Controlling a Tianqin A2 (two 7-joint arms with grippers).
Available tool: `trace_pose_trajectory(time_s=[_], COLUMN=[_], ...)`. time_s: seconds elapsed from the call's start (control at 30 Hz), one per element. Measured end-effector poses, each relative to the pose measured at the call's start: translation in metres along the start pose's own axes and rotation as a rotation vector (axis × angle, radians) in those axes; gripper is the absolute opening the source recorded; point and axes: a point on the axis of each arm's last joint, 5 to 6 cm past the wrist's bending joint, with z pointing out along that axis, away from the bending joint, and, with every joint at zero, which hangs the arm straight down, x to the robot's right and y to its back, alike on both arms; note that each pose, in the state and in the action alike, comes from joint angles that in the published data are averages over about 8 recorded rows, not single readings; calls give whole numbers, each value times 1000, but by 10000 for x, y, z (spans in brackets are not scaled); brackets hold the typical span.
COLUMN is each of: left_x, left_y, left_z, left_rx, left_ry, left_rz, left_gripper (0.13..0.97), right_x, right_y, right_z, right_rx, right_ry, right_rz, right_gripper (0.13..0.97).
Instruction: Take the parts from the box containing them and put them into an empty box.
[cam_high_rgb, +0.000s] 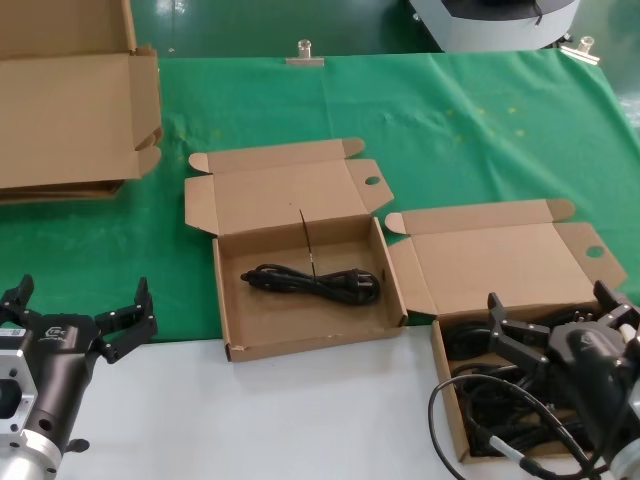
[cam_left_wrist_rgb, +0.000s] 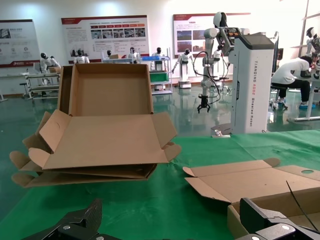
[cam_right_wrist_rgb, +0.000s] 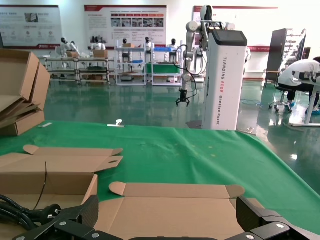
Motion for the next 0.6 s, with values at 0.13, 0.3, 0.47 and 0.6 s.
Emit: trace_pose_trajectory(time_s=[0.13, 0.3, 0.47, 0.6], left_x=[0, 0, 0, 0], left_y=[0, 0, 0, 0], left_z=[0, 0, 0, 0], left_rx=[0, 0, 0, 0], left_ry=[0, 0, 0, 0], left_rz=[0, 0, 0, 0], left_gripper=[966, 966, 966, 966], right_x=[0, 0, 0, 0], right_y=[0, 0, 0, 0], right_z=[0, 0, 0, 0], right_rx=[0, 0, 0, 0], right_ry=[0, 0, 0, 0], right_rz=[0, 0, 0, 0], right_gripper=[966, 966, 966, 966])
